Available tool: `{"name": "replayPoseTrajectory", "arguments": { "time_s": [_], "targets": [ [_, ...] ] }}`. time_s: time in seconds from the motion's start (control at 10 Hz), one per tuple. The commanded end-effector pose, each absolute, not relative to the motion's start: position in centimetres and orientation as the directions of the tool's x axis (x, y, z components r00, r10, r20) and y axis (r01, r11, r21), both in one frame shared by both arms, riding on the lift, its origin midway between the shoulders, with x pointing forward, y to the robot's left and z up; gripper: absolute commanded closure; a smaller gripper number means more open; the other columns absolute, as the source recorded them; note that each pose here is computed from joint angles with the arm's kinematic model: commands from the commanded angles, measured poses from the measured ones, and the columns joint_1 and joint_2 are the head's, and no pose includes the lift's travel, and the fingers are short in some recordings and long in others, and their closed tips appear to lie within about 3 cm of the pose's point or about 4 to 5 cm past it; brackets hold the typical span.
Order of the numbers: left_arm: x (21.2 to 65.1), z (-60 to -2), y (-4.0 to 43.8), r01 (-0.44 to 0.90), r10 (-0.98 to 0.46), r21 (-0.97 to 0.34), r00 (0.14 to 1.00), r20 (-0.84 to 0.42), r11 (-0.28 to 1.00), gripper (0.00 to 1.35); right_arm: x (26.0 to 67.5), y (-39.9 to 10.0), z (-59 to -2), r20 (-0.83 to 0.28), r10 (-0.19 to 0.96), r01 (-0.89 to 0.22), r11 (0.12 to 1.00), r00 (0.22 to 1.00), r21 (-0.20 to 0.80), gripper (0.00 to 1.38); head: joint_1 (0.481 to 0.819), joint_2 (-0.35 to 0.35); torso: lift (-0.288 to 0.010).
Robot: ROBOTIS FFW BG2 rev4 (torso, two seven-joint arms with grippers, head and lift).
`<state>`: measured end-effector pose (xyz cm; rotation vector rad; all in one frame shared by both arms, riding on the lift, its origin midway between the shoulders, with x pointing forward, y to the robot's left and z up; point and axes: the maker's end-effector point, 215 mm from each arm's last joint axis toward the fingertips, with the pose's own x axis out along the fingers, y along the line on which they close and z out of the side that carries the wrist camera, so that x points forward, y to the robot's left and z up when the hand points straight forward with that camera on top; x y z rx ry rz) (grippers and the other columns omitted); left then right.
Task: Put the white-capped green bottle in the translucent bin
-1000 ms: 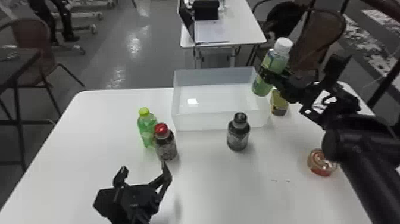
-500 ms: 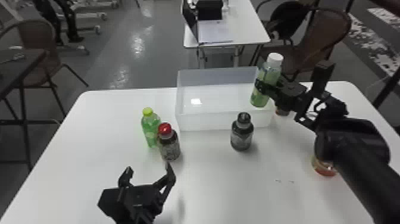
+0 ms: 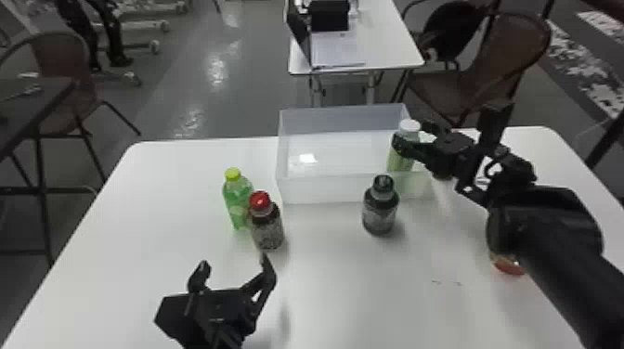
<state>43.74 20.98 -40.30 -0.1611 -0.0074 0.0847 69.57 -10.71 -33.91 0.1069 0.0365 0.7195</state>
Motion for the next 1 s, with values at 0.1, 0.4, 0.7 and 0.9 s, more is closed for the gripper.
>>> {"name": "replayPoseTrajectory", "arguments": {
  "time_s": [0.1, 0.4, 0.7, 0.9],
  "targets": [
    [43.7, -40.0, 21.4, -0.088, 0.091, -0.159, 0.996, 0.013, 0.983, 0.15, 68.9, -9.6, -32.6, 0.057, 0.67, -0.671, 0.734, 0.741, 0.106, 0.04, 0.695, 0.1, -0.116],
    [43.1, -39.8, 21.6, -0.101, 0.106, -0.158, 0.994, 0.021, 0.982, 0.15, 61.6, -13.2, -29.3, 0.128, 0.498, -0.508, 0.859, 0.858, 0.06, 0.1, 0.695, 0.106, -0.116],
    [43.4, -39.3, 21.4, -0.09, 0.095, -0.138, 0.995, 0.035, 0.986, 0.15, 52.7, -16.5, -33.0, 0.078, 0.418, -0.424, 0.902, 0.905, 0.088, 0.1, 0.695, 0.069, -0.116],
    [43.0, -39.5, 21.4, -0.083, 0.088, -0.128, 0.996, 0.032, 0.988, 0.15, 48.1, -16.9, -37.1, -0.006, 0.371, -0.37, 0.925, 0.928, 0.088, 0.09, 0.695, 0.053, -0.116]
  ]
}}
